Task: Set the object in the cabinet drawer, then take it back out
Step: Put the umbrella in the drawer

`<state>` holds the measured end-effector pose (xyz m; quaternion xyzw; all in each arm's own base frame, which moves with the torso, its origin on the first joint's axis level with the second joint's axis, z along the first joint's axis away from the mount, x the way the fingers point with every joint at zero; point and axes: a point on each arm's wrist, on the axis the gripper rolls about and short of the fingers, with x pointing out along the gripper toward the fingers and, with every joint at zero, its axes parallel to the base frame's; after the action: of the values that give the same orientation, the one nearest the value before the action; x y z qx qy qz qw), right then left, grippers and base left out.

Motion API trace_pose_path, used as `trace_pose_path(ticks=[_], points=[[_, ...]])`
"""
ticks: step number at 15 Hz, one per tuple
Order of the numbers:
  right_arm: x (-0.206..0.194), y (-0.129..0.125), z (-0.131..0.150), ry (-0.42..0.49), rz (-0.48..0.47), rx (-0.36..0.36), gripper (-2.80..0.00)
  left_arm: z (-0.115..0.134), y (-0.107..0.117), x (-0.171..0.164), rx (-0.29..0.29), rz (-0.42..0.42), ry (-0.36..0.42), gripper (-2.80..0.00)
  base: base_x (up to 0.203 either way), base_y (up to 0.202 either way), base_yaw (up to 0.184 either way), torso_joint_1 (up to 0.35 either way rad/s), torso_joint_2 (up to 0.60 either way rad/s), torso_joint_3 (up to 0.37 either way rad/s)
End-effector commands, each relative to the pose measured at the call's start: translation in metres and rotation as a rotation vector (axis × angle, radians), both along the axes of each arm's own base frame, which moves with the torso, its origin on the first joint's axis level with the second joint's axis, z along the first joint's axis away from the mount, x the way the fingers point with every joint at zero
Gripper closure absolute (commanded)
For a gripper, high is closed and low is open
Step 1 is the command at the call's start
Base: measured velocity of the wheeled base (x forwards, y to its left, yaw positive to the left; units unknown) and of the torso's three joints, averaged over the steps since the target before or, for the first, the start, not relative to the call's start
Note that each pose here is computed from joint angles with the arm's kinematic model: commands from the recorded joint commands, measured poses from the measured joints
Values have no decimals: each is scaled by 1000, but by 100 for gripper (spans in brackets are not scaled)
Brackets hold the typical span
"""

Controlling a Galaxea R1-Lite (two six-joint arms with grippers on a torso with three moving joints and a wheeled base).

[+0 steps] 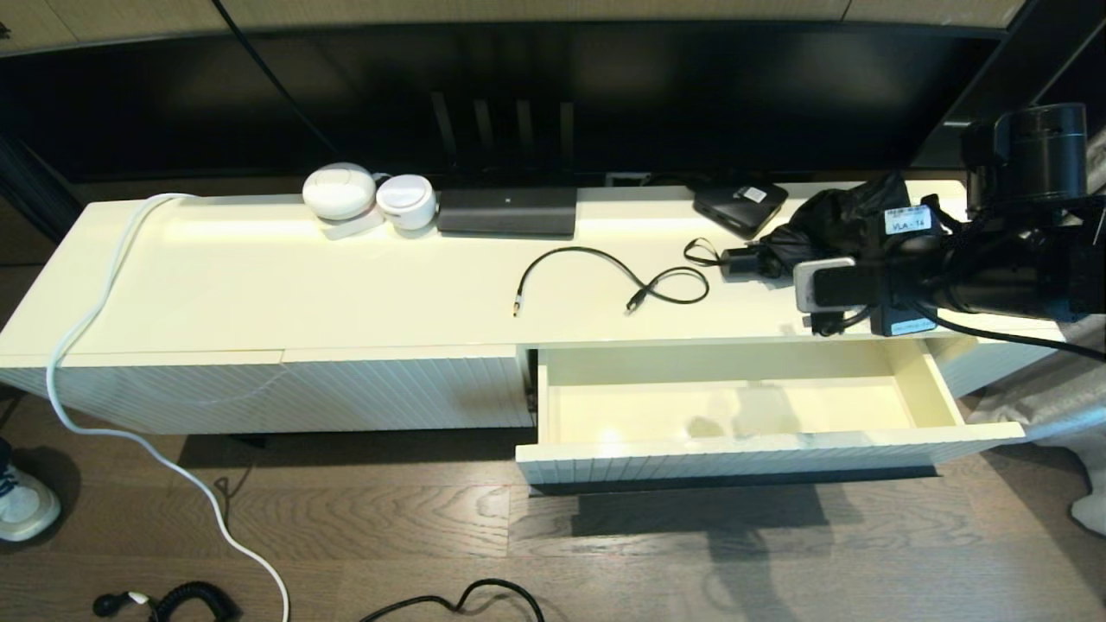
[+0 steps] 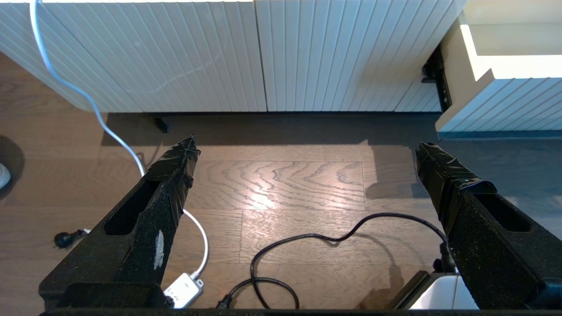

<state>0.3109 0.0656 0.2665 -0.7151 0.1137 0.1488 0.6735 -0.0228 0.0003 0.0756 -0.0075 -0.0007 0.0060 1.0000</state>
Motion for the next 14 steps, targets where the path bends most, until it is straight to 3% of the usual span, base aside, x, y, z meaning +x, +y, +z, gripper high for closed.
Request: trace_pose_path(ticks=[1, 8, 14], points=[[8, -6, -2, 9, -26, -2, -280, 0, 0, 0, 0, 0, 0, -280, 0, 0, 0, 0, 0, 0], [42, -6, -11, 48, -70, 23, -280, 0, 0, 0, 0, 0, 0, -280, 0, 0, 0, 0, 0, 0], [82, 0, -9, 1, -79, 70, -280, 0, 0, 0, 0, 0, 0, -280, 0, 0, 0, 0, 0, 0]])
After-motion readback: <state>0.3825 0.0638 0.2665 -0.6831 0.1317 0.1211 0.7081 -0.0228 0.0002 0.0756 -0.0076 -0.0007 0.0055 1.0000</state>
